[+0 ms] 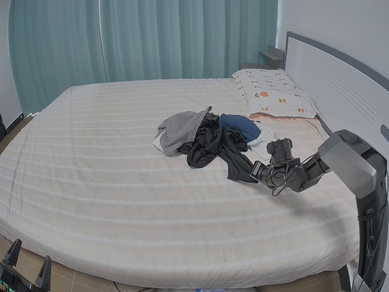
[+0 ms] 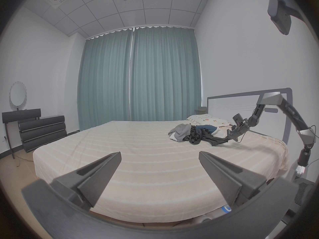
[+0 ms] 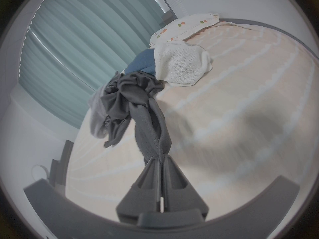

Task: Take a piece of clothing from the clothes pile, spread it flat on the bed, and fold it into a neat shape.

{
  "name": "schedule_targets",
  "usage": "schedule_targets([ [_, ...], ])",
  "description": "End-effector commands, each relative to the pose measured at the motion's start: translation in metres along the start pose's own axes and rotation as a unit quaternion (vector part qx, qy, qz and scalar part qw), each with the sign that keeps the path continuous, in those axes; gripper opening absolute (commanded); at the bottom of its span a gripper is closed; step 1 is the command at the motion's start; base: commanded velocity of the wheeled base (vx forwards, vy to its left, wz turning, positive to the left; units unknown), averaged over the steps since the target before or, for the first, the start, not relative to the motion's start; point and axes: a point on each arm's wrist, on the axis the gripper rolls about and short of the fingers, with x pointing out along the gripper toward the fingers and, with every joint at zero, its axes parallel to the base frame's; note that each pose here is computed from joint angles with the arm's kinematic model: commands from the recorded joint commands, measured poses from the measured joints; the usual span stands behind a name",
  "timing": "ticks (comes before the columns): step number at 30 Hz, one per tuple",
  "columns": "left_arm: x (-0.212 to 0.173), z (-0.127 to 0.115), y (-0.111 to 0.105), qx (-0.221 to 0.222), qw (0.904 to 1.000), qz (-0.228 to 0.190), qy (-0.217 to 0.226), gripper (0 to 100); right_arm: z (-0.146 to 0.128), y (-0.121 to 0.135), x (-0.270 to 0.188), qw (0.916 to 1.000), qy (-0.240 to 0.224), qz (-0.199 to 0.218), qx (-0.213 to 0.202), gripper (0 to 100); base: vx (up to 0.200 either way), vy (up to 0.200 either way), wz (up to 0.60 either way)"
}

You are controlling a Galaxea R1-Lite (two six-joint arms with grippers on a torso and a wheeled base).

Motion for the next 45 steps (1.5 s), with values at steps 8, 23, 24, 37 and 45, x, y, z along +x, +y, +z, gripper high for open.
schedule_targets([
  [8,-0.011,0.059,0.0,-0.028,0.9937,-0.021,-0.106,100,0.012,0.035,-0.197,0.9781,-0.084,0.191,0.006,0,0.0,0.0,0.0],
  [23,0.127,0.122,-0.01,0.012,0.9876,-0.132,0.084,100,0.062,0.089,-0.333,0.9127,-0.228,0.339,-0.02,0,0.0,0.0,0.0],
  [24,0.135,0.12,-0.014,0.012,0.985,-0.144,0.094,100,0.062,0.089,-0.334,0.9132,-0.226,0.339,-0.02,0,0.0,0.0,0.0],
  [37,0.211,0.048,-0.087,-0.002,0.9338,-0.227,0.277,100,0.048,0.082,-0.321,0.9264,-0.196,0.32,-0.023,0,0.0,0.0,0.0],
  [45,0.252,0.013,-0.135,-0.017,0.9324,-0.227,0.28,100,0.043,0.078,-0.314,0.9321,-0.186,0.309,-0.028,0,0.0,0.0,0.0],
])
